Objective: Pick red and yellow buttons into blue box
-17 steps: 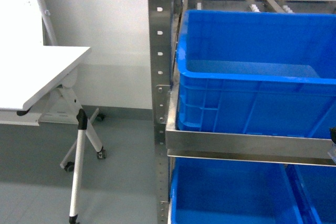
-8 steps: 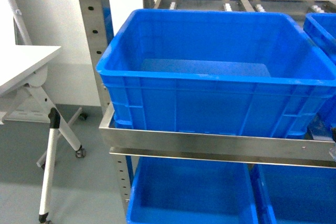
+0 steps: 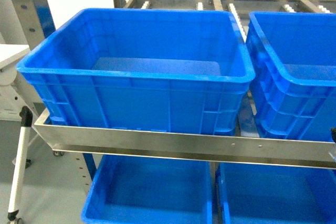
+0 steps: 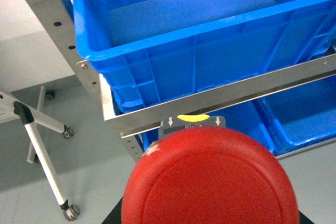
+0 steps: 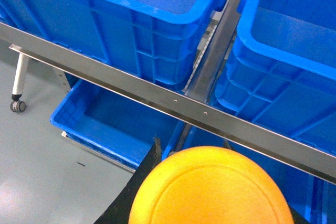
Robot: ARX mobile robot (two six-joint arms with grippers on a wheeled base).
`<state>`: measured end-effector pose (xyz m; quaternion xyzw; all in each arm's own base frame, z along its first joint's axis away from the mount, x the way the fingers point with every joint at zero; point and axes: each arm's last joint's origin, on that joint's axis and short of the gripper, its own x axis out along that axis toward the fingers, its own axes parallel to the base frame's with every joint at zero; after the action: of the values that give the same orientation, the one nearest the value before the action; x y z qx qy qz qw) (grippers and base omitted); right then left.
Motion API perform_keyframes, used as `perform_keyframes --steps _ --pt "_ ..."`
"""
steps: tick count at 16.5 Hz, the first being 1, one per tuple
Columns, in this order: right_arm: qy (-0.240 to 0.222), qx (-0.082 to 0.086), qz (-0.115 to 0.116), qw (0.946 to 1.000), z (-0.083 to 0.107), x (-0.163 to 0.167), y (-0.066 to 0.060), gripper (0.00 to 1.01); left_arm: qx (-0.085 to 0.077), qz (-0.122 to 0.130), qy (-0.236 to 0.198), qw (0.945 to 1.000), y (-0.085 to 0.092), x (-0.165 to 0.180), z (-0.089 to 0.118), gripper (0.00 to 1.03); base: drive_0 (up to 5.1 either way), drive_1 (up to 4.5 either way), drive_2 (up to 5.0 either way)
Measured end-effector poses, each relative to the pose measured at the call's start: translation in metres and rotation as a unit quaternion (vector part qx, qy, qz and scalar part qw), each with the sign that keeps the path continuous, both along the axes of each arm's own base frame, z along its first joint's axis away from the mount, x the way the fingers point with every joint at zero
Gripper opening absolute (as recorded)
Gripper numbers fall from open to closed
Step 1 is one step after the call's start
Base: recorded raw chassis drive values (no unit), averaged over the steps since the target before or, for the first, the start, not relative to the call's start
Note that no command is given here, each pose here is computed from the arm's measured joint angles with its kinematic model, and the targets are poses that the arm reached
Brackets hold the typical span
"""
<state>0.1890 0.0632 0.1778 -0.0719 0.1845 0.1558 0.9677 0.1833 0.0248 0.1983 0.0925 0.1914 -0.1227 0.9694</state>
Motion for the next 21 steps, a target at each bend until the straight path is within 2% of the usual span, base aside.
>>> perform_keyframes --steps 21 --pt "0.000 -0.001 -0.005 1.0000 0.0000 0.0004 -0.0013 0.27 -0.001 -0.004 -0.003 1.0000 -0.0004 -0.0002 0.0007 0.24 4.8 -2.44 -2.4"
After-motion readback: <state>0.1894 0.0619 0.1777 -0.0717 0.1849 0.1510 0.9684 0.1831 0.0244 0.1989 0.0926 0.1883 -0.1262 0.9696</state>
